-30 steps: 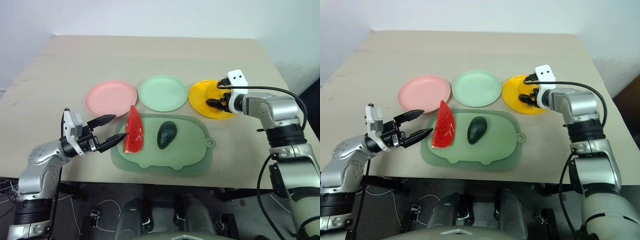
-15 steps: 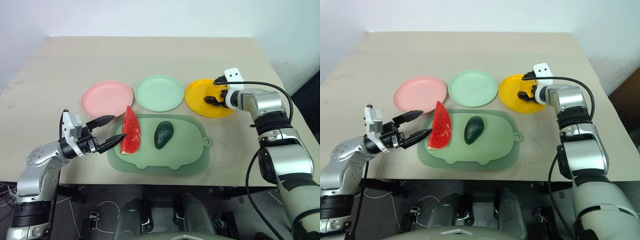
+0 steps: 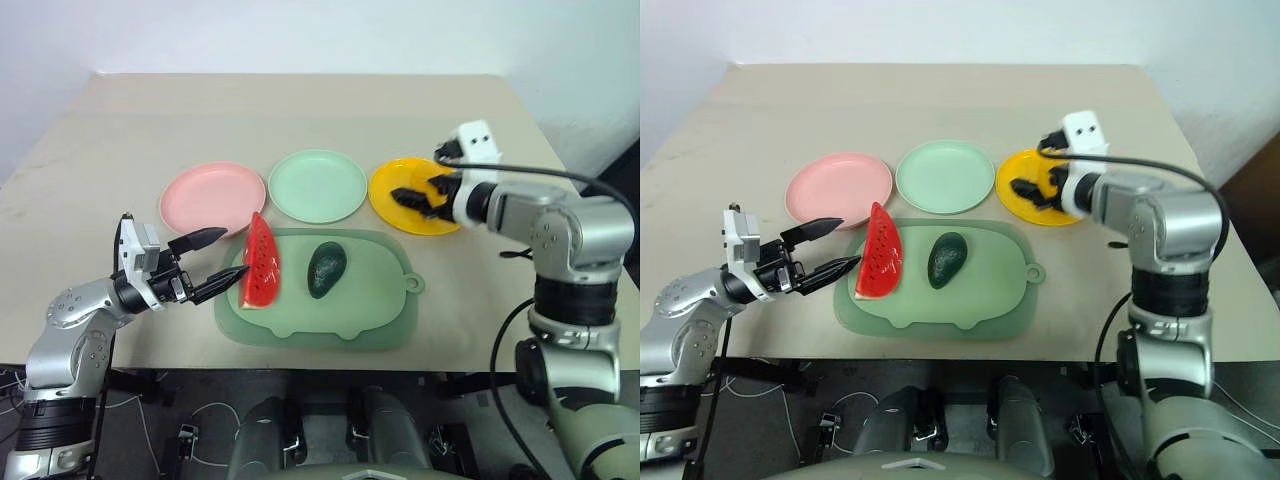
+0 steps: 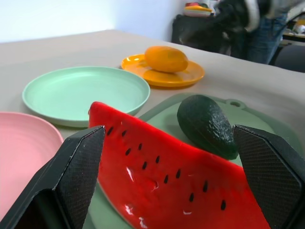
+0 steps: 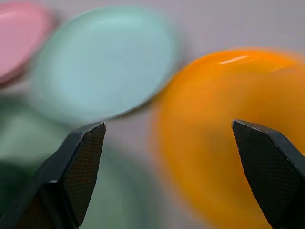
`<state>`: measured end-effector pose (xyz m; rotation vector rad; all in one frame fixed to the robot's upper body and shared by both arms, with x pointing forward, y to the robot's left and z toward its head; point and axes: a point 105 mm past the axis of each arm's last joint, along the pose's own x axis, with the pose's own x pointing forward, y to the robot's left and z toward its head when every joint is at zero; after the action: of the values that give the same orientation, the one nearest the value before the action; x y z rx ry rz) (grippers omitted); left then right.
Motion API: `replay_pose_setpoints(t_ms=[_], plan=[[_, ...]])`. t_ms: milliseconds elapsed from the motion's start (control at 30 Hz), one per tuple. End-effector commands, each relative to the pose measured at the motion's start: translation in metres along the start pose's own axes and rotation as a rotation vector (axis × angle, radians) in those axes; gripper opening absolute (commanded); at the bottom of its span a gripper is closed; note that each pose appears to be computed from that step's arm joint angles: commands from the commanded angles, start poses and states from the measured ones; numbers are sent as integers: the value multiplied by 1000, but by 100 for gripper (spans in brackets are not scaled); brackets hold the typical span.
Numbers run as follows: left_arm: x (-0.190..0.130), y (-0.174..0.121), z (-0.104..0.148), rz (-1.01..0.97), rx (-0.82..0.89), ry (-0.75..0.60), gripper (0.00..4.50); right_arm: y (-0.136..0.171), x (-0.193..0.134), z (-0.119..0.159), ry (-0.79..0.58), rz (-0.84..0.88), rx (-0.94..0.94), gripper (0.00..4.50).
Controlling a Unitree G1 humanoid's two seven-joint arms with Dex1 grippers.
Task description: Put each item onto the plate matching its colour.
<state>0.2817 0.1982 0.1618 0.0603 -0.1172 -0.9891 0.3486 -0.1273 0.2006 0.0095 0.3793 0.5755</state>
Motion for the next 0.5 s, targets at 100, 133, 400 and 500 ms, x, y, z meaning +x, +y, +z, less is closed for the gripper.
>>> replay_pose_setpoints(t_ms=[100, 133, 400, 500], plan=[[-3, 2, 9, -5, 31, -20, 450, 36, -5, -5, -38, 96, 36, 447], [-3, 1, 9, -5, 30, -22, 450, 39, -3, -9, -28, 101, 47, 447], [-5, -4, 10, -12, 24, -24, 450, 59, 7, -33, 30, 129, 119, 447], [-6, -4, 12, -17, 29, -21, 450, 65, 12, -41, 55, 143, 146, 447]])
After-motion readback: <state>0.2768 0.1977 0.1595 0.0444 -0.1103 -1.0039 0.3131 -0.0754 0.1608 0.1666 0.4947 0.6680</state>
